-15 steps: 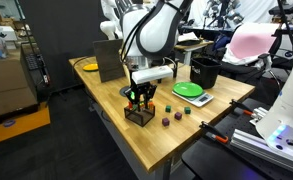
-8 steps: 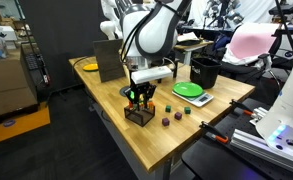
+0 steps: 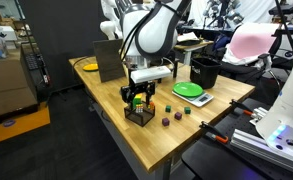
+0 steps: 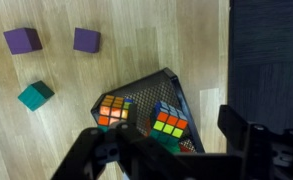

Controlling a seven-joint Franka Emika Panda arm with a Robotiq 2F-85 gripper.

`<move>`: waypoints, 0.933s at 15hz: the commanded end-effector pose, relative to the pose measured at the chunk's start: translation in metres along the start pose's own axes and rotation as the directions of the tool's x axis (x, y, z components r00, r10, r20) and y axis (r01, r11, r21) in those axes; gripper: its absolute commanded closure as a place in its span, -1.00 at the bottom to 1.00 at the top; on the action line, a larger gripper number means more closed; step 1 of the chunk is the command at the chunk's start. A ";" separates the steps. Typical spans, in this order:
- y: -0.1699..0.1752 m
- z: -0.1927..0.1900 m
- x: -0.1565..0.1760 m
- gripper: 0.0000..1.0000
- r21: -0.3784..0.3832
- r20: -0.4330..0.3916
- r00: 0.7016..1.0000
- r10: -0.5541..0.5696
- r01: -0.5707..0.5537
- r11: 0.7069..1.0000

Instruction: Move the small Rubik's cube from the table to the black rack

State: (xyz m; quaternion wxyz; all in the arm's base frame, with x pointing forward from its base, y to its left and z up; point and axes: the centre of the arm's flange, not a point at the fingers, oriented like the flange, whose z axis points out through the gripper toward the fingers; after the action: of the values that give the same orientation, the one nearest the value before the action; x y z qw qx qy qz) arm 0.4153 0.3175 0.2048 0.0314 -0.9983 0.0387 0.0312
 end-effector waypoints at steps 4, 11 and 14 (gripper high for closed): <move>-0.023 -0.021 -0.010 -1.00 0.024 -0.032 0.998 -0.053 0.054 0.998; -0.063 -0.054 -0.044 -1.00 0.052 -0.072 0.990 -0.123 0.127 0.991; -0.081 -0.087 -0.065 -1.00 0.088 -0.101 0.985 -0.143 0.152 0.984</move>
State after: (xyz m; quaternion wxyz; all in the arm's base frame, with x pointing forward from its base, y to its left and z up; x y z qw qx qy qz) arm 0.3759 0.3915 0.2707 0.0708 -0.9968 -0.0332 -0.0164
